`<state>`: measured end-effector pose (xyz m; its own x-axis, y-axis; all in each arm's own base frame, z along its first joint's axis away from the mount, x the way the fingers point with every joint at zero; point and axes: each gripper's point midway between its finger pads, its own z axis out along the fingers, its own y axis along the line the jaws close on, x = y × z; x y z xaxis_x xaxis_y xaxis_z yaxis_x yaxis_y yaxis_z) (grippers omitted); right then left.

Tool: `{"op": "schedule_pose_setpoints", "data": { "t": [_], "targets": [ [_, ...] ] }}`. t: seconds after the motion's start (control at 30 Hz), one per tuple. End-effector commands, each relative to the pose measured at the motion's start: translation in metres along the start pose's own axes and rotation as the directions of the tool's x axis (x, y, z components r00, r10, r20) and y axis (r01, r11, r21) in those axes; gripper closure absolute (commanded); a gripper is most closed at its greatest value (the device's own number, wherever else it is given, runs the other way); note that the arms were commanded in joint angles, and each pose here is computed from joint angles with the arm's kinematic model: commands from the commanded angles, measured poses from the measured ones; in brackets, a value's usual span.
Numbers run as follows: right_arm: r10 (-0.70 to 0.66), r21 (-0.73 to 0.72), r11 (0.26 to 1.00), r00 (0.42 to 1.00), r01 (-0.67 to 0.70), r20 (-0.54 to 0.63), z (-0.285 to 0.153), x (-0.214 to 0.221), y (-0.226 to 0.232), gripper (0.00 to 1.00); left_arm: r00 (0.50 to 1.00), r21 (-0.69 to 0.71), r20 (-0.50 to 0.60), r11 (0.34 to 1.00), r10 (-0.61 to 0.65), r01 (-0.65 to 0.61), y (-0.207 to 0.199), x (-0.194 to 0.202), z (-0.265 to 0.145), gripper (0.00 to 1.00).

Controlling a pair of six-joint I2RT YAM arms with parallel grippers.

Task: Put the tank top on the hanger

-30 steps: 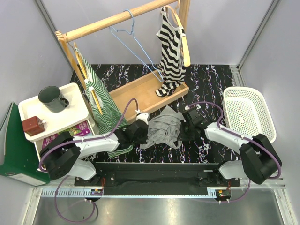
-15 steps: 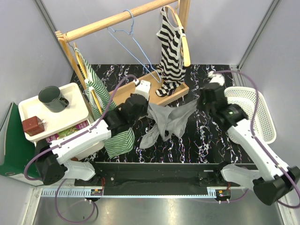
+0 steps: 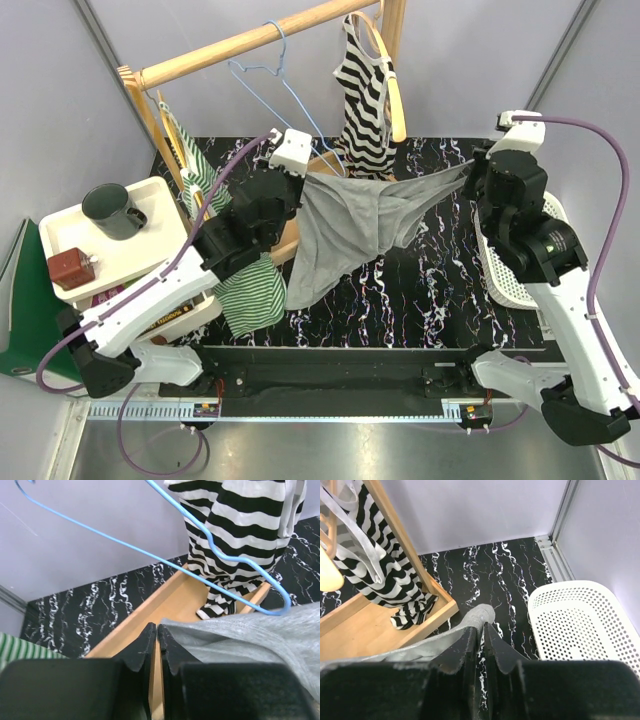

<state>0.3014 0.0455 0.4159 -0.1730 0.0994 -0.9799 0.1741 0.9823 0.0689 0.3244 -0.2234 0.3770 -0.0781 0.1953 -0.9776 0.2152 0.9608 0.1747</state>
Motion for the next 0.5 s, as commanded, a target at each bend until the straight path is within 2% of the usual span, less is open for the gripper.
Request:
{"op": "schedule_pose_setpoints", "data": {
  "t": [0.0,0.03,0.07,0.1,0.13,0.17,0.2,0.23,0.27,0.3,0.37,0.47],
  "targets": [
    [0.006,0.011,1.000,1.000,-0.006,-0.016,-0.001,0.015,-0.006,0.82,0.998,0.015,0.053,1.000,0.023,-0.024,0.008,-0.010,-0.007,0.88],
    [0.018,-0.036,0.999,0.999,-0.020,-0.048,0.000,0.028,0.004,0.82,0.999,0.043,0.032,0.999,0.022,-0.024,0.000,0.001,-0.004,0.88],
    [0.031,-0.049,0.998,0.993,-0.037,-0.116,0.007,0.059,0.010,0.82,1.000,0.073,0.008,0.997,0.012,-0.013,-0.010,0.012,-0.001,0.88],
    [0.033,-0.065,0.997,0.986,-0.044,-0.165,0.011,0.079,0.016,0.83,0.999,0.145,-0.036,0.989,0.016,-0.011,-0.030,0.033,0.003,0.87],
    [0.034,-0.077,0.996,0.975,-0.052,-0.218,0.015,0.101,0.022,0.83,0.998,0.179,-0.064,0.983,-0.019,0.030,-0.042,0.046,0.006,0.82],
    [0.032,-0.093,0.993,0.940,-0.068,-0.339,0.021,0.151,0.033,0.83,0.996,0.203,-0.089,0.979,-0.014,0.032,-0.052,0.059,0.009,0.73],
    [0.028,-0.103,0.992,0.915,-0.076,-0.402,0.023,0.178,0.038,0.84,0.989,0.212,-0.148,0.976,-0.012,0.044,-0.064,0.086,0.014,0.65],
    [0.026,-0.138,0.985,0.880,-0.103,-0.475,0.022,0.204,0.049,0.90,0.981,0.209,-0.186,0.974,-0.052,0.092,-0.072,0.100,0.015,0.41],
    [0.042,-0.104,0.987,0.828,-0.121,-0.559,0.023,0.247,0.050,0.95,0.974,0.223,-0.226,0.971,-0.037,0.088,-0.082,0.120,0.012,0.29],
    [0.051,-0.098,0.986,0.797,-0.136,-0.601,0.022,0.265,0.052,0.96,0.966,0.205,-0.253,0.974,-0.042,0.097,-0.086,0.134,0.011,0.18],
    [0.071,-0.106,0.976,0.741,-0.188,-0.668,0.017,0.301,0.061,0.98,0.959,0.200,-0.282,0.977,-0.018,0.077,-0.096,0.157,-0.001,0.12],
    [0.074,-0.134,0.965,0.728,-0.224,-0.681,0.017,0.312,0.069,0.98,0.946,0.258,-0.321,0.956,-0.050,0.138,-0.115,0.178,-0.019,0.13]
  ]
}}
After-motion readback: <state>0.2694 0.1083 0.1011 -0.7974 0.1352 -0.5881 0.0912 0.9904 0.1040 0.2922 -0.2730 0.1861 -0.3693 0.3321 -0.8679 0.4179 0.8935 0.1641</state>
